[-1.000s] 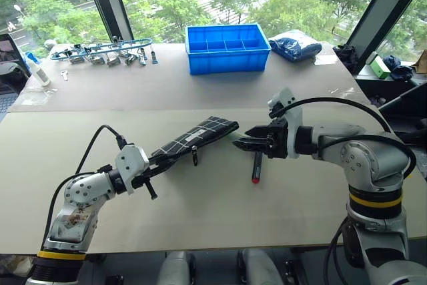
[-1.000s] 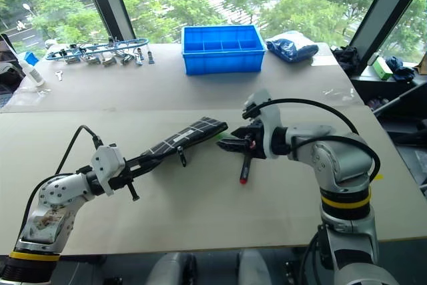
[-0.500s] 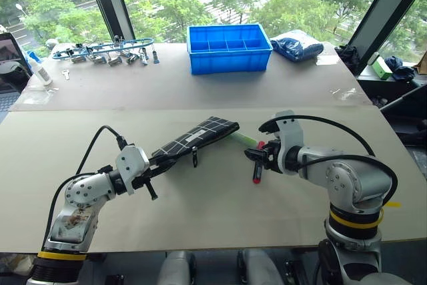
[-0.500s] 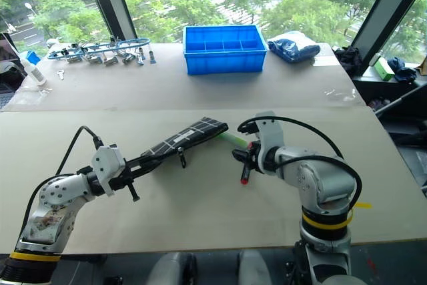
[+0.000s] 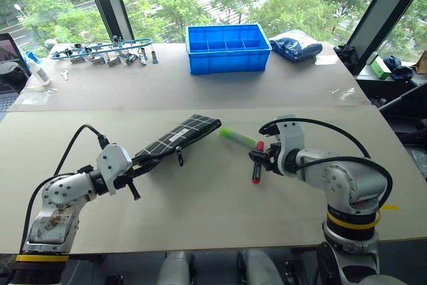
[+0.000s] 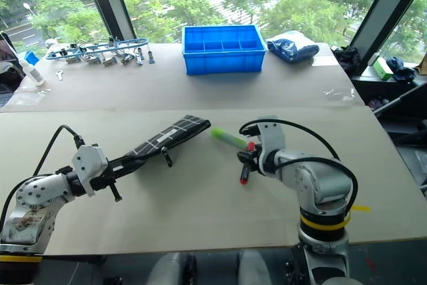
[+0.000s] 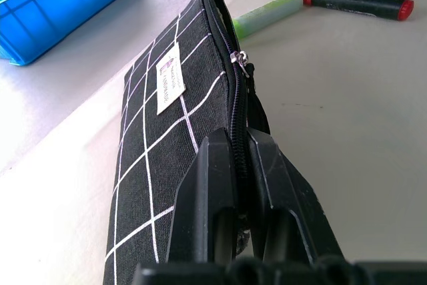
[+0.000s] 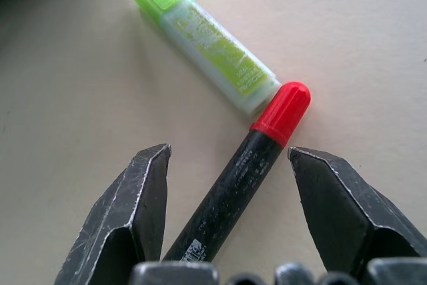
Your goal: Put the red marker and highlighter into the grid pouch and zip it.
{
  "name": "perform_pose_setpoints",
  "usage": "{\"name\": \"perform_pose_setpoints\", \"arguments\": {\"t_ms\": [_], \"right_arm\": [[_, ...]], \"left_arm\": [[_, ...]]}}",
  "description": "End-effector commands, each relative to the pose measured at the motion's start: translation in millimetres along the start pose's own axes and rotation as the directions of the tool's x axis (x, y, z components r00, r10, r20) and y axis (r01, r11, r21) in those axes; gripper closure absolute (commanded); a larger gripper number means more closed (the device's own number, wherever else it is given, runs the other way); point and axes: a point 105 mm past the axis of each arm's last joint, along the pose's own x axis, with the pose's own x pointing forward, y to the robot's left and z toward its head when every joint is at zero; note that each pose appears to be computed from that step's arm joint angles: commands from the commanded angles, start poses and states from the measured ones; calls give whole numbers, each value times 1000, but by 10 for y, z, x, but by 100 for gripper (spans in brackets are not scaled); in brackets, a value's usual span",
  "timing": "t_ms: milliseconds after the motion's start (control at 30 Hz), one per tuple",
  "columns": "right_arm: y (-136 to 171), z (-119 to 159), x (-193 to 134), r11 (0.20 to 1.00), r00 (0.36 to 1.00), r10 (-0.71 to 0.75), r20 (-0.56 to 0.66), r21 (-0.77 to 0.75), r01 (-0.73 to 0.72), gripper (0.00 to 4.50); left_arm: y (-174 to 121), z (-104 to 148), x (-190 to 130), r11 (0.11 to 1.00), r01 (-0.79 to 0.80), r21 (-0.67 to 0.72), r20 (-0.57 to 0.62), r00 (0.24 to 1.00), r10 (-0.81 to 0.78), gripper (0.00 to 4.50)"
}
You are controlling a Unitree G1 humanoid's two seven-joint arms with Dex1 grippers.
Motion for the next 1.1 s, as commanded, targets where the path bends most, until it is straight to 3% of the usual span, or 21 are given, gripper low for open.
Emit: {"name": "perform_pose_setpoints", "arguments": {"t_ms": [33,533,633,833,1033,1100], "right_arm": [[-41,-2,-12,999,999,-45,3,0,45,133],[-214,-295,123,989,986,-143,-88,25,146,133],[-259,-340,132,986,982,-163,-92,28,166,196],[-358,-333,125,979,978,-198,-70,30,201,400],[-432,-320,114,973,972,-224,-65,44,227,403],[-512,-196,122,971,975,-221,-25,92,223,403]], "left_arm": [[29,118,-61,1000,-8,27,34,999,7,450],[39,189,-56,999,-18,27,54,998,16,450],[41,203,-55,999,-19,28,57,998,18,450],[59,213,-56,999,-24,34,56,998,22,450],[66,235,-60,999,-25,36,60,998,22,450],[47,249,-67,1000,-12,25,64,998,10,450]]}}
